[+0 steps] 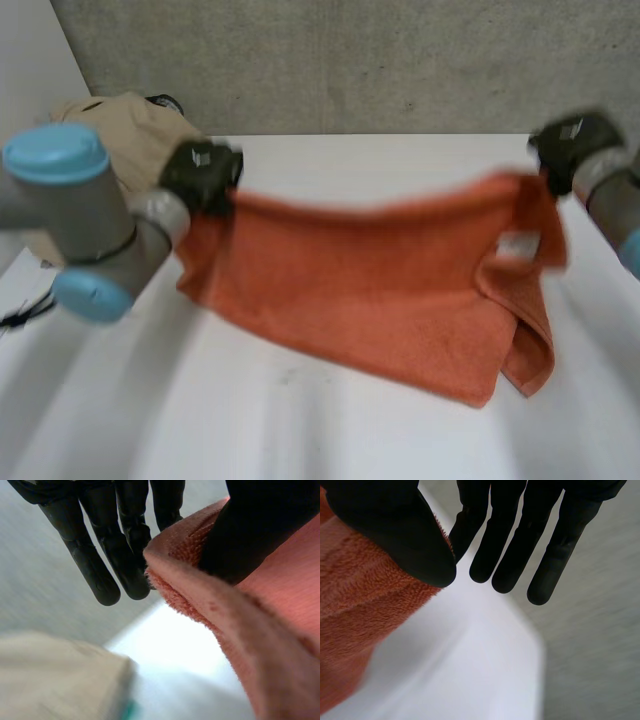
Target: Fold the laundry.
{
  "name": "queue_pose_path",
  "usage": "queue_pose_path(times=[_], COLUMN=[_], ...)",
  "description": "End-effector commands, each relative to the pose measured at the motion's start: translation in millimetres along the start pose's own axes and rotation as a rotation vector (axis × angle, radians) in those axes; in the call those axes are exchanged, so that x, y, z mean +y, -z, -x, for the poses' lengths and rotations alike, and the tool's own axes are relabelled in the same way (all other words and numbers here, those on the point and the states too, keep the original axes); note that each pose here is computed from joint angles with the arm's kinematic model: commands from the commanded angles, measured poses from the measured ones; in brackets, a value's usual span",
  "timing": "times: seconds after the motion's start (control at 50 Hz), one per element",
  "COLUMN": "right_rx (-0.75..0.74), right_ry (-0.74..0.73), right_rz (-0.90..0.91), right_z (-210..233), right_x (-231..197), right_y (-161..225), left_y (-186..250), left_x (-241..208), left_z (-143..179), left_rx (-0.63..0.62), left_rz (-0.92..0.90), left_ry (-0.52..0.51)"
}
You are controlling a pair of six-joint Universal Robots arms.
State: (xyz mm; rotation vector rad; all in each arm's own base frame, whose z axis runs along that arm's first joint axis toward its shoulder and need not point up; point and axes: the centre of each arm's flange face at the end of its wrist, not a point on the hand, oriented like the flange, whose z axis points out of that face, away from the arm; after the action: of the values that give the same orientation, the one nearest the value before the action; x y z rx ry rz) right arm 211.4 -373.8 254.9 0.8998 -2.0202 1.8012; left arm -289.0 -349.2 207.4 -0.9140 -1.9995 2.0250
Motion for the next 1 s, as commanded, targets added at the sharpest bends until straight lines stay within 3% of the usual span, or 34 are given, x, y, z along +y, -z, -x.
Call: queue_pose_path(times=[0.02, 0.08, 0.16, 0.26, 0.42, 0.52, 0.62, 0.74, 1.0], right_rx=[0.426, 0.503, 0.471, 0.337, 0.072, -0.080, -0.166, -0.290, -0.520], right_ry=[-0.027, -0.026, -0.009, 0.019, 0.011, -0.007, -0.015, -0.023, -0.044], right_rz=[-0.504, -0.642, -0.683, -0.646, -0.348, -0.171, -0.119, -0.240, -0.368], right_z=[-72, -88, -87, -70, -21, 10, 31, 47, 159], right_x=[-94, -119, -127, -114, -48, -10, 6, -5, -15], right_y=[-16, -6, 2, 10, 12, 16, 11, -4, -33], left_y=[-34, -28, -7, 13, 39, 53, 69, 106, 173], left_x=[-118, -149, -173, -137, -59, -49, -64, -100, -138], left_z=[56, 67, 72, 53, 12, 5, 3, -5, -16], left_rx=[-0.247, -0.294, -0.303, -0.250, -0.123, -0.095, -0.080, -0.033, -0.013], left_rz=[-0.428, -0.554, -0.606, -0.458, -0.209, -0.169, -0.205, -0.304, -0.447], left_ry=[0.010, 0.067, 0.075, 0.088, 0.105, 0.094, 0.081, 0.065, 0.047])
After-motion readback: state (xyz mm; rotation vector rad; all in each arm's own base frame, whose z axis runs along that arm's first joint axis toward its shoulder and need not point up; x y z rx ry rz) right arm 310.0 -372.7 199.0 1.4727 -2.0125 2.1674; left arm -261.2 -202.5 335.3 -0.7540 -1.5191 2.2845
